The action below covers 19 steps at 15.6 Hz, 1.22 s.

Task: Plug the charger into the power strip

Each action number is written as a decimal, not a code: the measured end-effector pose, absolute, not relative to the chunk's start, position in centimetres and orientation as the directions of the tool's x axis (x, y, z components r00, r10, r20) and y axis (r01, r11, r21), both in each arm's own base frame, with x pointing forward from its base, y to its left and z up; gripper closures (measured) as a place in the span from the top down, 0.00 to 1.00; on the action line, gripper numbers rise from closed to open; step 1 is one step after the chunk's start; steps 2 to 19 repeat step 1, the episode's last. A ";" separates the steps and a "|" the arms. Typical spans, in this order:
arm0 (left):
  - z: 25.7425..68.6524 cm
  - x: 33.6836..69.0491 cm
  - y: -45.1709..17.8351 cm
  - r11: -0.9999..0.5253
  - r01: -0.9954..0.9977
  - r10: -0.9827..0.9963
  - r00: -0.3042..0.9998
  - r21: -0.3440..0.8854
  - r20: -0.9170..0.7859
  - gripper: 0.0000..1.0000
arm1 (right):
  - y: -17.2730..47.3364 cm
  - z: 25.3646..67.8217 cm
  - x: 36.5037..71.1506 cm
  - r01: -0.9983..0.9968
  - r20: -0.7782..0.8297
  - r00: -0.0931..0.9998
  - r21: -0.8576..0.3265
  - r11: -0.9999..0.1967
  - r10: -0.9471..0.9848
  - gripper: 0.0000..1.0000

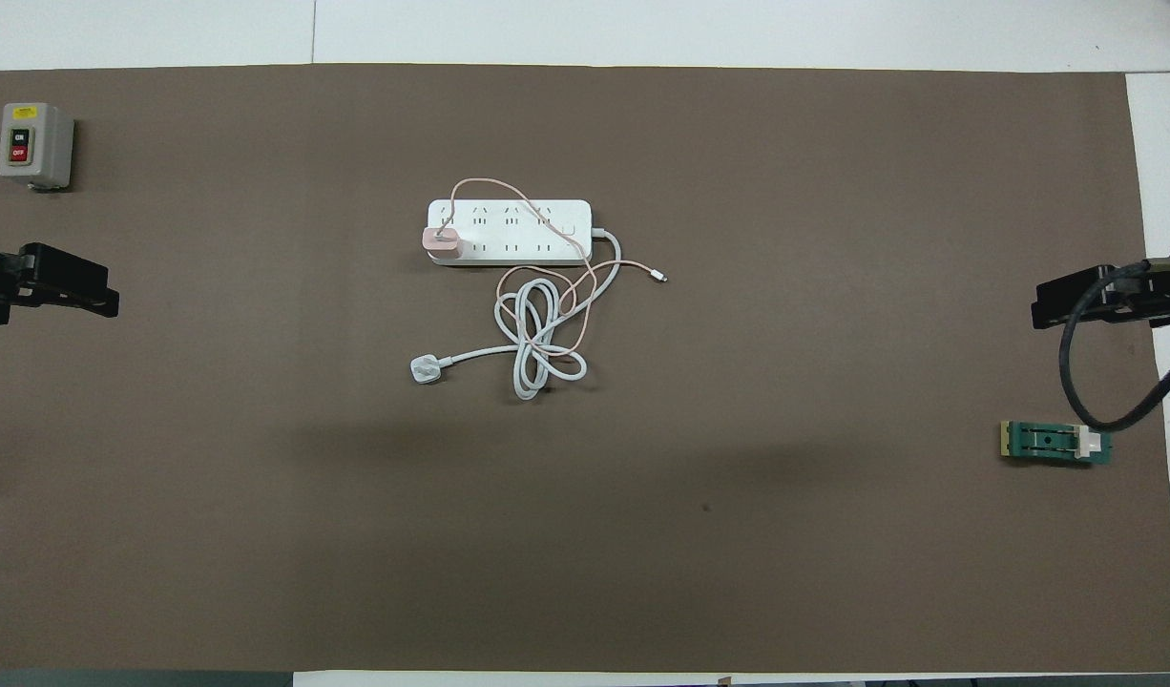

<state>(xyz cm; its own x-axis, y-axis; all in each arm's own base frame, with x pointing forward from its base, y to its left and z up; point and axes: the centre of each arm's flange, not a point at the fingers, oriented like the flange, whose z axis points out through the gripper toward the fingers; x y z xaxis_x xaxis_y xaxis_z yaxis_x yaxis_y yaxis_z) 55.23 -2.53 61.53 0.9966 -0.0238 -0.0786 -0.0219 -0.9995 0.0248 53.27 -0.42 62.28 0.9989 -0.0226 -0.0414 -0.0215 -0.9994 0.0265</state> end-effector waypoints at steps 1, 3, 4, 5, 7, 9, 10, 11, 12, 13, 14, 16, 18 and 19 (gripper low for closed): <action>61.4 55.3 -2.5 -0.999 -0.022 -0.024 0.997 0.025 -0.074 1.00 | -0.4 62.3 53.3 -0.021 -0.041 0.999 0.027 -0.999 -0.023 1.00; 61.4 55.3 -2.5 -0.999 -0.022 -0.024 0.997 0.025 -0.074 1.00 | -0.4 62.3 53.3 -0.021 -0.041 0.999 0.027 -0.999 -0.023 1.00; 61.4 55.3 -2.5 -0.999 -0.022 -0.024 0.997 0.025 -0.074 1.00 | -0.4 62.3 53.3 -0.021 -0.041 0.999 0.027 -0.999 -0.023 1.00; 61.4 55.3 -2.5 -0.999 -0.022 -0.024 0.997 0.025 -0.074 1.00 | -0.4 62.3 53.3 -0.021 -0.041 0.999 0.027 -0.999 -0.023 1.00; 61.4 55.3 -2.5 -0.999 -0.022 -0.024 0.997 0.025 -0.074 1.00 | -0.4 62.3 53.3 -0.021 -0.041 0.999 0.027 -0.999 -0.023 1.00; 61.4 55.3 -2.5 -0.999 -0.022 -0.024 0.997 0.025 -0.074 1.00 | -0.4 62.3 53.3 -0.021 -0.041 0.999 0.027 -0.999 -0.023 1.00; 61.4 55.3 -2.5 -0.999 -0.022 -0.024 0.997 0.025 -0.074 1.00 | -0.4 62.3 53.3 -0.021 -0.041 0.999 0.027 -0.999 -0.023 1.00; 61.4 55.3 -2.5 -0.999 -0.022 -0.024 0.997 0.025 -0.074 1.00 | -0.4 62.3 53.3 -0.021 -0.041 0.999 0.027 -0.999 -0.023 1.00; 61.4 55.3 -2.5 -0.999 -0.022 -0.024 0.997 0.025 -0.074 1.00 | -0.4 62.3 53.3 -0.021 -0.041 0.999 0.027 -0.999 -0.023 1.00; 61.4 55.3 -2.5 -0.999 -0.022 -0.024 0.997 0.025 -0.074 1.00 | -0.4 62.3 53.3 -0.021 -0.041 0.999 0.027 -0.999 -0.023 1.00; 61.4 55.3 -2.5 -0.999 -0.022 -0.024 0.997 0.025 -0.074 1.00 | -0.4 62.3 53.3 -0.021 -0.041 0.999 0.027 -0.999 -0.023 1.00; 61.4 55.3 -2.5 -0.999 -0.022 -0.024 0.997 0.025 -0.074 1.00 | -0.4 62.3 53.3 -0.021 -0.041 0.999 0.027 -0.999 -0.023 1.00; 61.4 55.3 -2.5 -0.999 -0.022 -0.024 0.997 0.025 -0.074 1.00 | -0.4 62.3 53.3 -0.021 -0.041 0.999 0.027 -0.999 -0.023 1.00; 61.4 55.3 -2.5 -0.999 -0.022 -0.024 0.997 0.025 -0.074 1.00 | -0.4 62.3 53.3 -0.021 -0.041 0.999 0.027 -0.999 -0.023 1.00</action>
